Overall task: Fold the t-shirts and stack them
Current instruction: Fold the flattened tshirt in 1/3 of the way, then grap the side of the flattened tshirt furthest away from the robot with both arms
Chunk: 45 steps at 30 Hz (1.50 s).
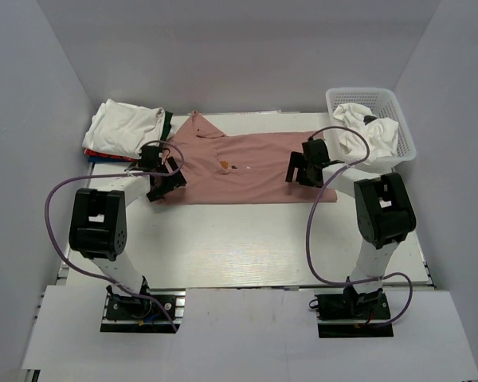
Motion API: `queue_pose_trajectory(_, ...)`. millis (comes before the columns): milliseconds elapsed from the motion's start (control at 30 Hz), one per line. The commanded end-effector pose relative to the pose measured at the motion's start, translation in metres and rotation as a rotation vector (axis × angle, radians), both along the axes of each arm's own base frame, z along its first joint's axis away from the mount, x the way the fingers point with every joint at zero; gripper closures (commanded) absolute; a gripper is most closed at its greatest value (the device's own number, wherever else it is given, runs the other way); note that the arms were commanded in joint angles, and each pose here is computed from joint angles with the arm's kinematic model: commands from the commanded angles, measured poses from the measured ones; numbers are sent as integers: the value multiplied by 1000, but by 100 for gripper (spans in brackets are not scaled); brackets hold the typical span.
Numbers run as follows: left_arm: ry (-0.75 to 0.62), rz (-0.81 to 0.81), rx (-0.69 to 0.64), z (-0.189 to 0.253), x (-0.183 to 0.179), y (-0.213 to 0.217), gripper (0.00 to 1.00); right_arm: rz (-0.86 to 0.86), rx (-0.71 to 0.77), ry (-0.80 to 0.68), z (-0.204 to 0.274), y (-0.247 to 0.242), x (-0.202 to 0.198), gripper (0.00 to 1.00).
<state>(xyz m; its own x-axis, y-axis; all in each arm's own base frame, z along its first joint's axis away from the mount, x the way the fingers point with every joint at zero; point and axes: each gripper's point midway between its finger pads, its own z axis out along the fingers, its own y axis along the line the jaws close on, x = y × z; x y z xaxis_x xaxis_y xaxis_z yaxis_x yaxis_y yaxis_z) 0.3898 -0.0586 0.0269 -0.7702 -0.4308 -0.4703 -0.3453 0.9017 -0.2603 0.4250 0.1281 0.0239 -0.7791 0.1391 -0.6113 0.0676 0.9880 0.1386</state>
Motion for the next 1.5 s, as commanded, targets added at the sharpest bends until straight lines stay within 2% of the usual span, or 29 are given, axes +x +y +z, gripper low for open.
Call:
queue_pose_trajectory(0, 311, 78, -87, -50, -91, -5, 0, -18, 42, 188, -31, -3, -58, 10)
queue_pose_trajectory(33, 329, 104, -109, -45, -103, -7, 0, -20, 44, 201, -33, -5, -68, 10)
queue_pose_trajectory(100, 459, 196, -120, -50, -153, -5, 0, -31, 65, 184, -21, -5, -77, 10)
queue_pose_trajectory(167, 455, 217, -98, -40, -177, -4, 0, -37, 67, 229, -33, -10, -104, 10)
queue_pose_trajectory(233, 509, 279, -88, -34, -208, 1, 0, -43, 83, 251, -34, -14, -129, 10)
queue_pose_trajectory(300, 446, 313, -93, -16, -214, 4, 0, -45, 88, 264, -34, -18, -147, 10)
queue_pose_trajectory(367, 463, 347, -100, -6, -231, 5, 0, -51, 89, 266, -32, -24, -165, 10)
queue_pose_trajectory(500, 394, 322, -244, 17, -235, -15, 0, -46, 109, 265, -24, -26, -186, 10)
queue_pose_trajectory(567, 366, 338, -261, 23, -240, -15, 0, -17, 132, 240, -14, -23, -191, 10)
queue_pose_trajectory(633, 293, 335, -263, 37, -229, -13, 0, 26, 137, 193, -2, -19, -187, 10)
queue_pose_trajectory(767, -11, 258, -211, 88, -167, -1, 0, 74, 126, 50, 38, -11, -152, 10)
queue_pose_trajectory(867, -97, 224, -182, 113, -120, -1, 0, 70, 123, -38, 64, -8, -126, 10)
queue_pose_trajectory(933, -129, 165, -180, 127, -91, -8, 0, 60, 127, -86, 81, -6, -108, 10)
queue_pose_trajectory(967, -77, 138, -168, 111, -75, -12, 0, 53, 121, -112, 90, -6, -100, 10)
queue_pose_trajectory(1067, -137, 75, -149, 124, -21, -18, 0, 20, 83, -100, 95, -10, -87, 10)
queue_pose_trajectory(1100, -89, 84, -115, 102, -5, -15, 0, 25, 73, -89, 93, -11, -85, 10)
queue_pose_trajectory(1133, -136, 75, -95, 115, 20, -14, 0, 16, 60, -71, 91, -11, -79, 10)
queue_pose_trajectory(1267, -78, 53, -10, 82, 73, -10, 2, -16, 15, -23, 79, -16, -69, 10)
queue_pose_trajectory(1300, -112, 43, -7, 94, 94, -12, 2, -34, -2, -20, 78, -19, -66, 10)
queue_pose_trajectory(1367, -74, 25, 10, 67, 113, -13, 4, -40, -14, -8, 77, -17, -56, 10)
queue_pose_trajectory(1467, -111, -19, -36, 71, 141, -27, 10, -33, -13, -8, 79, -12, -43, 10)
